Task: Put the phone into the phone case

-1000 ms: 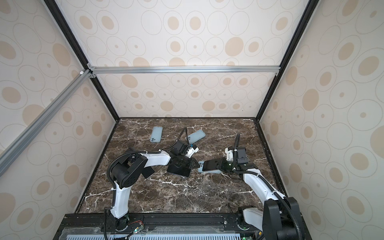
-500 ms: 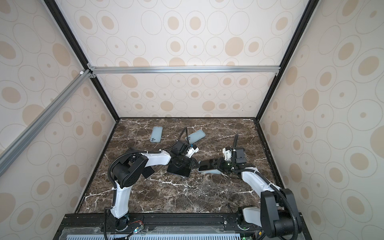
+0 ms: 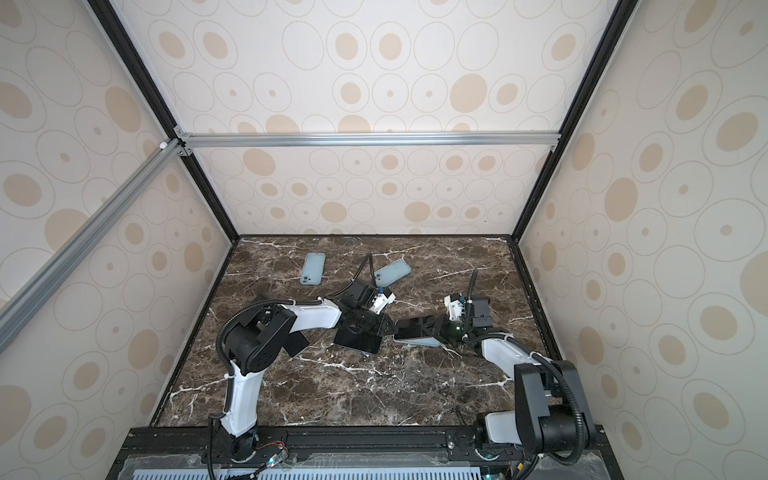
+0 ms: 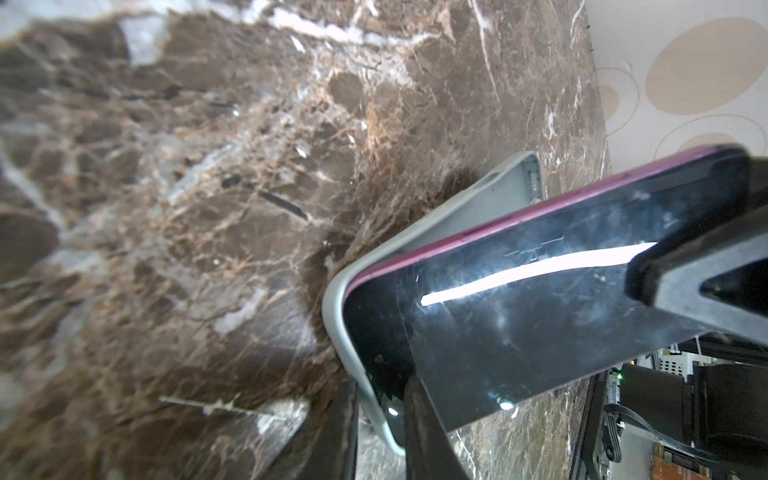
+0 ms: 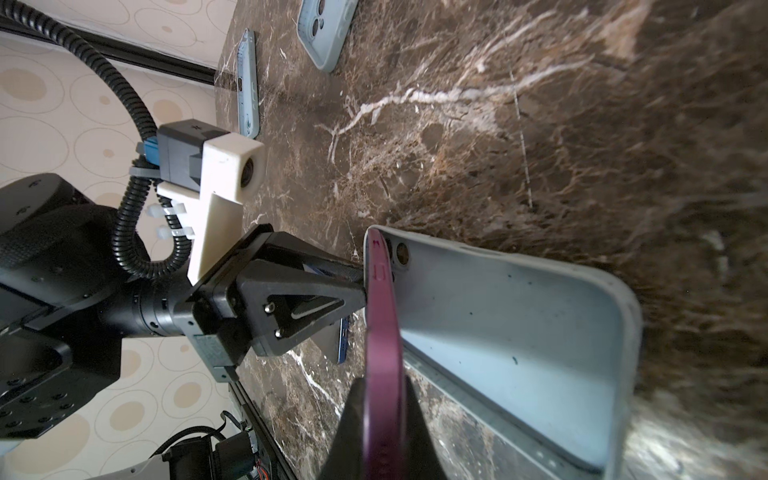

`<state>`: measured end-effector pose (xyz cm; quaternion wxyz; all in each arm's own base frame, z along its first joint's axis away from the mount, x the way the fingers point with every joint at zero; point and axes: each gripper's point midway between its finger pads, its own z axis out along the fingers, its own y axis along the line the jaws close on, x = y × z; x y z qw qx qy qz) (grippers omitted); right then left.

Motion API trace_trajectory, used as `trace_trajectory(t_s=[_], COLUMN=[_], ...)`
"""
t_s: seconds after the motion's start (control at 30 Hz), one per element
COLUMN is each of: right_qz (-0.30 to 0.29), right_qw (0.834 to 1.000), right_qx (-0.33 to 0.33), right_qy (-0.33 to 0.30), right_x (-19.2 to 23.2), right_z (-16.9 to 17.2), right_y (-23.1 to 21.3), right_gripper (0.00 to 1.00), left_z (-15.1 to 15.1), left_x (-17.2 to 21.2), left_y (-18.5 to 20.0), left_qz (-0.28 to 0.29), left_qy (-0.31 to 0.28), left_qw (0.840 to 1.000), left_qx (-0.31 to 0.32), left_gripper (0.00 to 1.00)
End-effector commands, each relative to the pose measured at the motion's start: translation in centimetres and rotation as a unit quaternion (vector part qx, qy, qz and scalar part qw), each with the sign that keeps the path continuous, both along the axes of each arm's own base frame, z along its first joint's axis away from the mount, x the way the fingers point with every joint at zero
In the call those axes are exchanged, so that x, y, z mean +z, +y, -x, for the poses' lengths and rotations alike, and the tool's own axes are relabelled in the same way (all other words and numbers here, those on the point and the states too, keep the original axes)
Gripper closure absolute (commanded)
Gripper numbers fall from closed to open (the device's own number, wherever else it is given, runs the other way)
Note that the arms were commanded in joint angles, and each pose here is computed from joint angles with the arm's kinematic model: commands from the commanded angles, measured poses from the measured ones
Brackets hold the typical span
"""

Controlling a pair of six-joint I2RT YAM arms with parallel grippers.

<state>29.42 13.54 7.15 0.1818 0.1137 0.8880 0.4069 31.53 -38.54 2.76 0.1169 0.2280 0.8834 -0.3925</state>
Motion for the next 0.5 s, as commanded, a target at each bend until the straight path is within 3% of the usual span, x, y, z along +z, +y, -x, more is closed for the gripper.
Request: trace_trajectory(t_s=[0.0,0.23,0.47], right_qz=[0.078,0.118,0.132], right_qw=[0.990,0.986,0.984], right_qx=[-0.010,-0.023,-0.015], right_qy=[0.117,0.119,0.122], right_x=[-6.0,-5.3,-4.8], right_z=[4.3,3.4,2.5], right_y=[-1.5,-2.7,-2.9], right_gripper=[0.95,0.85,0.73], left_z=[0.9,0.4,0.5], left_x=[-1.6,-2.4,-2.7], left_y=[-0.3,0.6,0.7], left_qz=[-0.038,-0.081,-0.086], left_qy=[-0.002,-0.013,-0.011], left_qw=[0.999,0.997,0.996], left_qx=[-0.012,-0.005,-0.008], left_gripper=[0.79,0.79,0.79])
